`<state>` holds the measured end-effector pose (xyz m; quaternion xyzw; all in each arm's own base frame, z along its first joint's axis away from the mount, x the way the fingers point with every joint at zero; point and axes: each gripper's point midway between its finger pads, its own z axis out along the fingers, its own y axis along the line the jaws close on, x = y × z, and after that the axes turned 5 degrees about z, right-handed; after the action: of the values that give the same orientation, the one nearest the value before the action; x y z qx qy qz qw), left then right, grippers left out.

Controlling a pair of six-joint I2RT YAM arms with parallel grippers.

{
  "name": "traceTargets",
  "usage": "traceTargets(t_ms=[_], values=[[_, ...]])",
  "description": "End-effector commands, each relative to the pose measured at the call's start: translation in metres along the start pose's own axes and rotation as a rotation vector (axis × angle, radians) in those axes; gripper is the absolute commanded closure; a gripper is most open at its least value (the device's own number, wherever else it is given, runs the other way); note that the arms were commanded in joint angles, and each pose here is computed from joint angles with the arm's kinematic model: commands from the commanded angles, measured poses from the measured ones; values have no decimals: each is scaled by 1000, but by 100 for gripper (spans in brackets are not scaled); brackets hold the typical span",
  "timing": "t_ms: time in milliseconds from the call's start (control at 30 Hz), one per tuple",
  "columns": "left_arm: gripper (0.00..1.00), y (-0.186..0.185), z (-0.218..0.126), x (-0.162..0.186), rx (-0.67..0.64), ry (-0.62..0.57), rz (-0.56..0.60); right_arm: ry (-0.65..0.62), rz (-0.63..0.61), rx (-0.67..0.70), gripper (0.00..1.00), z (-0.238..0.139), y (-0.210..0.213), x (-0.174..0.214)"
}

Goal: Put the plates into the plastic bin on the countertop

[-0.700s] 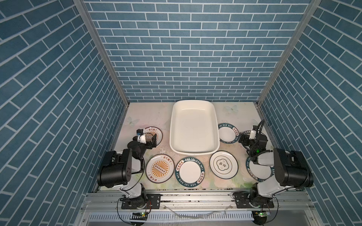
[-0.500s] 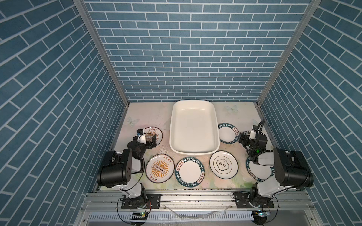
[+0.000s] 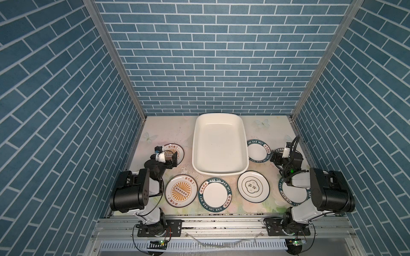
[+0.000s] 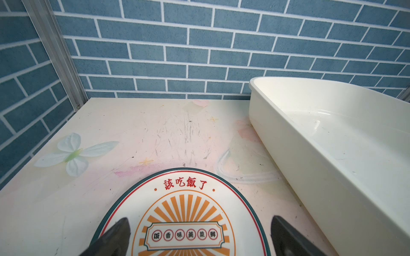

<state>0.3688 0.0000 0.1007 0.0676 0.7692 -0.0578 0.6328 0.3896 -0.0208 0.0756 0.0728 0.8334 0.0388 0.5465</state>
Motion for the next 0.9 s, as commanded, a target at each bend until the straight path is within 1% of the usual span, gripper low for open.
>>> traceTargets(t_ms=[0,133,167,200,233,267,300,333,400,500,567,633,667,867], values=[[0,1,1,-8,7,-23,17,-29,-49,-16,1,1,6,-12],[0,1,1,-8,3,-23,19,-32,-46,-18,1,1,6,-13],[0,-1,5,-9,-30,-15,49,-30,-47,-17,1,1,6,-13],[0,-5,8,-5,-42,31,75,-33,-47,-18,1,1,6,-14],[0,-10,15,-5,-23,76,100,-31,-47,-17,1,1,6,-13],[0,-14,24,-4,12,108,108,-30,-46,-18,1,1,6,-12],[0,-16,27,0,20,132,108,-29,-44,-18,1,1,6,-12],[0,-17,21,0,13,121,122,-30,-44,-19,1,1,6,-12],[0,-20,19,-4,26,76,124,-32,-45,-19,1,1,6,-13],[0,-19,26,0,36,130,117,-32,-46,-21,1,1,6,-13],[1,-21,24,-3,43,104,122,-29,-45,-19,1,1,6,-12],[0,-22,26,-1,51,132,126,-32,-45,-20,1,1,6,-13],[0,-22,26,-2,51,114,123,-31,-45,-20,1,1,6,-13],[1,-22,26,-2,50,119,124,-31,-44,-23,1,1,7,-13]])
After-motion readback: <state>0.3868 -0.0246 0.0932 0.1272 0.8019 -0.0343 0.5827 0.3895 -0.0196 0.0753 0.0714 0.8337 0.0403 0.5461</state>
